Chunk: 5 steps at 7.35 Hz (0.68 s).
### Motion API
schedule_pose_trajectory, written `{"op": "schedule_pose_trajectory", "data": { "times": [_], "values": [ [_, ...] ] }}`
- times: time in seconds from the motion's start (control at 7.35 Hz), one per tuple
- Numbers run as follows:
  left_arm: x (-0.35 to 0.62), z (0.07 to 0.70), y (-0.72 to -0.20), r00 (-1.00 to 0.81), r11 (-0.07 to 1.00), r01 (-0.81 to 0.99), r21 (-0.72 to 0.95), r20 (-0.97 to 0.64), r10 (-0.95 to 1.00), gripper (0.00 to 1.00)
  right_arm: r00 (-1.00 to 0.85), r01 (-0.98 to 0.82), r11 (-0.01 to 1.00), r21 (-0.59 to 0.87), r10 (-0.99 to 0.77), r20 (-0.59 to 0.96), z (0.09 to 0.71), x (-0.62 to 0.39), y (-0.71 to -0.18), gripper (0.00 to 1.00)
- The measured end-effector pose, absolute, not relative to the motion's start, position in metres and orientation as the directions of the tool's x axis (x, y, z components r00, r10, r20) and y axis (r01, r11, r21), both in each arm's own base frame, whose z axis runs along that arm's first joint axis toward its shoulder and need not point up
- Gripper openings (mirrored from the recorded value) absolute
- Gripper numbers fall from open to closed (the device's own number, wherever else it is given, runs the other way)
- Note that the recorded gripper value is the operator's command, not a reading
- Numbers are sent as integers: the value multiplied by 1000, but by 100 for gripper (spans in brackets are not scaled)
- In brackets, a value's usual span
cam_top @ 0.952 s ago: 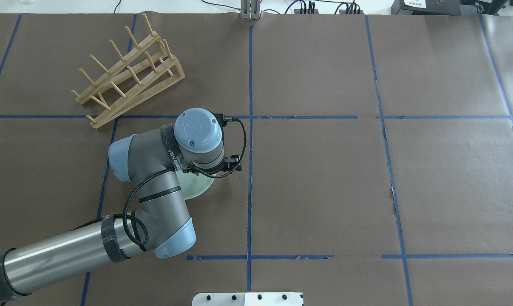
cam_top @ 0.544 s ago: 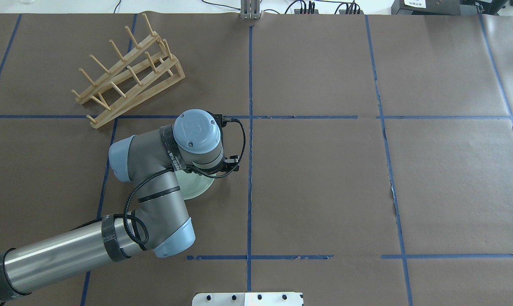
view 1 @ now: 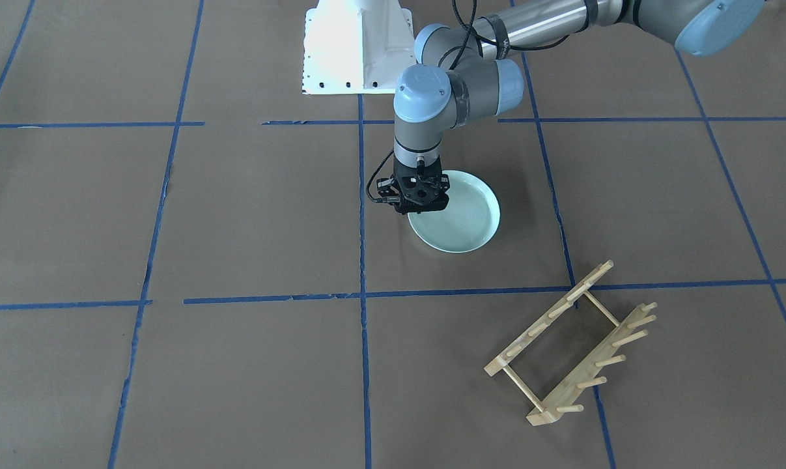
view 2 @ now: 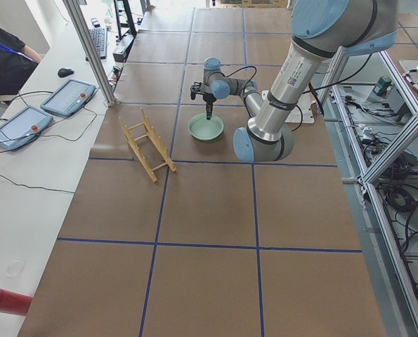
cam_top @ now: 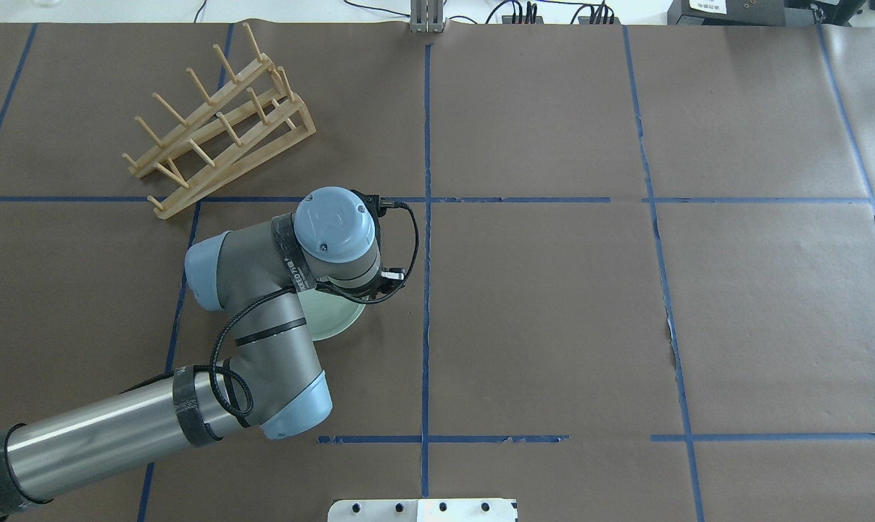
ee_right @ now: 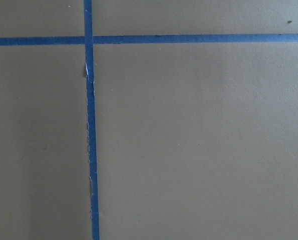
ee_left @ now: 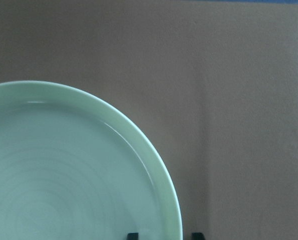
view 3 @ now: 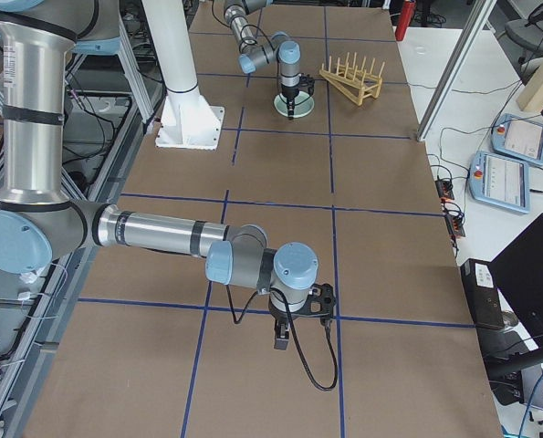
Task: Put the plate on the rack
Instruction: 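Lower the left gripper and close it on the plate rim, then lift the plate with the left gripper and tilt it upright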
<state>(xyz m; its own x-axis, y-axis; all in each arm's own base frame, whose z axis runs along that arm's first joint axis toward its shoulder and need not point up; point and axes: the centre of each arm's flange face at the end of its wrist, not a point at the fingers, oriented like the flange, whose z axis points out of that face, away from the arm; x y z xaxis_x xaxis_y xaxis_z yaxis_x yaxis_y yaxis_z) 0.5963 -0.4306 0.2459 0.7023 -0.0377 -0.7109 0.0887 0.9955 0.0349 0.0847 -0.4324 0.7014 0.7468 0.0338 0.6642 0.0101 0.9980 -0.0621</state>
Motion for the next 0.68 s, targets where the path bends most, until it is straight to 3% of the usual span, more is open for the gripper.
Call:
{"op": "schedule_pose_trajectory", "data": {
  "times": [0.27,0.68],
  "values": [
    [591,241,-433,700,994,99,42,-713,-39,0,747,10,998,-62,34,664,701,85,-432,100],
    [506,174,-447,677,983,176,54,-732,-81,0,747,10,998,-62,34,664,701,85,-432,100]
  ]
}}
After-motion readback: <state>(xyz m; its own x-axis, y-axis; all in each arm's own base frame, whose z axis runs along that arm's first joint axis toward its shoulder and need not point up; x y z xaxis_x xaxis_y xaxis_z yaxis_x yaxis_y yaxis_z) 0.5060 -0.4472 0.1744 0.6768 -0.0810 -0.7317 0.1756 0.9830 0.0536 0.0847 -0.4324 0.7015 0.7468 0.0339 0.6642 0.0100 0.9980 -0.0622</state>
